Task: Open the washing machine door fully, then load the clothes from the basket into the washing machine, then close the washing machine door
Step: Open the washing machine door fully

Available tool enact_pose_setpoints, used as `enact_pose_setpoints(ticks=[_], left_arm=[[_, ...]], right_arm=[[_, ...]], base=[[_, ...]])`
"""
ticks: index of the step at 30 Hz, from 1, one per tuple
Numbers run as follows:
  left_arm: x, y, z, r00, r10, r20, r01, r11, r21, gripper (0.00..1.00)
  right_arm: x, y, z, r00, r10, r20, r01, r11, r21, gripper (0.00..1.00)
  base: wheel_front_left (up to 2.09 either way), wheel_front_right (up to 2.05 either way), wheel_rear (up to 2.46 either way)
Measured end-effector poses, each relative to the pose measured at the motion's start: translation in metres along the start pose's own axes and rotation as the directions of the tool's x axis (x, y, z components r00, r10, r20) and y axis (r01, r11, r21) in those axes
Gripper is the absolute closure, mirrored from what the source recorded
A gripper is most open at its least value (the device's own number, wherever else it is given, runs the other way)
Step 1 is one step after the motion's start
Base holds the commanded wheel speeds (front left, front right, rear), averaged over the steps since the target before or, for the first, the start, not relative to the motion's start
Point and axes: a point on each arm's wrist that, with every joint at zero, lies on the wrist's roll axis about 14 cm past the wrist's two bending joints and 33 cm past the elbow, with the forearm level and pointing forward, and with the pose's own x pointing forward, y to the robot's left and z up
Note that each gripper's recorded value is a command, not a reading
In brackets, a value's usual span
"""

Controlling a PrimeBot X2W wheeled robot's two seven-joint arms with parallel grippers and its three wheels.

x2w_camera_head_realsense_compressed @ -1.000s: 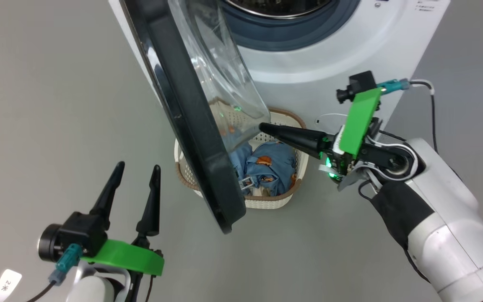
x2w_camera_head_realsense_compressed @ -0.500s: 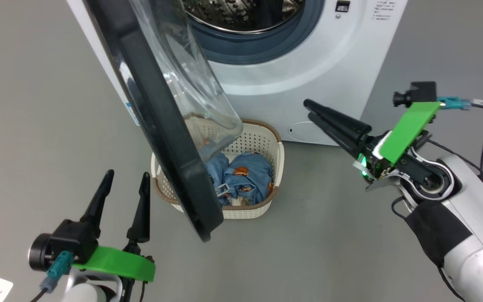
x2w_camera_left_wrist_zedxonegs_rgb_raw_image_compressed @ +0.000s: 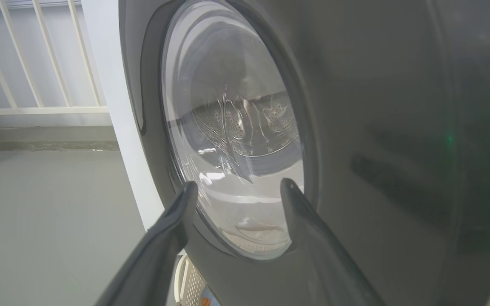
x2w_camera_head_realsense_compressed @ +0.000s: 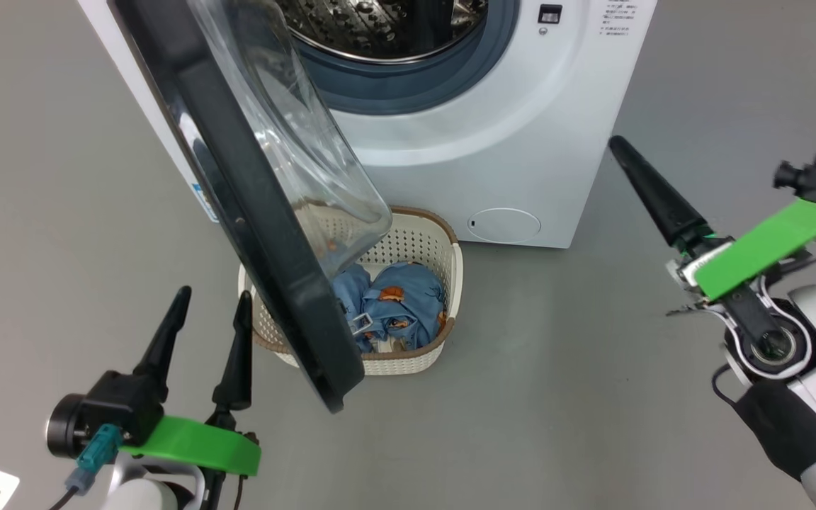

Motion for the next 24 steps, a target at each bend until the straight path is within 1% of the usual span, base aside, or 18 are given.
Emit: enact_pose_setpoints(ticks=[3, 5, 7, 9, 13, 17, 19, 20, 24], left_arm=[[-0.001, 0.001, 0.001, 1.000, 0.004, 0.003, -0.004, 1.000, 0.000, 0.00], [-0.001, 0.003, 0.003, 1.000, 0.008, 0.008, -0.008, 1.000, 0.000, 0.00], [-0.001, 0.004, 0.005, 1.000, 0.011, 0.013, -0.011, 1.000, 0.000, 0.00], [-0.002, 0.004, 0.006, 1.000, 0.013, 0.017, -0.013, 1.000, -0.002, 0.00], [-0.007, 0.004, 0.001, 1.000, 0.014, 0.002, -0.014, 1.000, 0.003, 0.00], [-0.009, 0.001, -0.001, 1.000, 0.005, -0.002, -0.005, 1.000, 0.008, 0.00], [-0.008, 0.000, -0.001, 1.000, 0.001, -0.002, -0.001, 1.000, 0.007, 0.00], [-0.009, -0.001, -0.002, 1.000, -0.001, -0.004, 0.001, 1.000, 0.006, 0.00], [-0.007, -0.005, -0.001, 1.000, -0.013, 0.000, 0.013, 1.000, 0.005, 0.00]], right_arm=[[-0.008, -0.004, 0.013, 0.997, -0.010, 0.075, 0.017, 0.996, -0.086, 0.00], [-0.014, -0.006, 0.018, 0.994, -0.010, 0.107, 0.028, 0.986, -0.163, 0.00], [-0.022, -0.009, 0.022, 0.990, -0.016, 0.139, 0.046, 0.975, -0.216, 0.00], [-0.030, -0.013, 0.023, 0.986, -0.022, 0.162, 0.068, 0.957, -0.281, 0.00], [-0.051, -0.026, 0.029, 0.976, -0.056, 0.210, 0.132, 0.920, -0.369, 0.00], [-0.073, -0.038, 0.033, 0.963, -0.094, 0.254, 0.197, 0.888, -0.415, 0.00], [-0.084, -0.043, 0.034, 0.956, -0.113, 0.271, 0.228, 0.868, -0.441, 0.00], [-0.089, -0.046, 0.034, 0.954, -0.120, 0.276, 0.242, 0.852, -0.464, 0.00], [-0.109, -0.051, 0.041, 0.936, -0.143, 0.323, 0.298, 0.811, -0.504, 0.00]], base=[[0.00, 0.00, 0.00], [0.00, 0.00, 0.00], [0.00, 0.00, 0.00], [0.00, 0.00, 0.00], [0.00, 0.00, 0.00], [0.00, 0.00, 0.00], [0.00, 0.00, 0.00], [0.00, 0.00, 0.00], [0.00, 0.00, 0.00]])
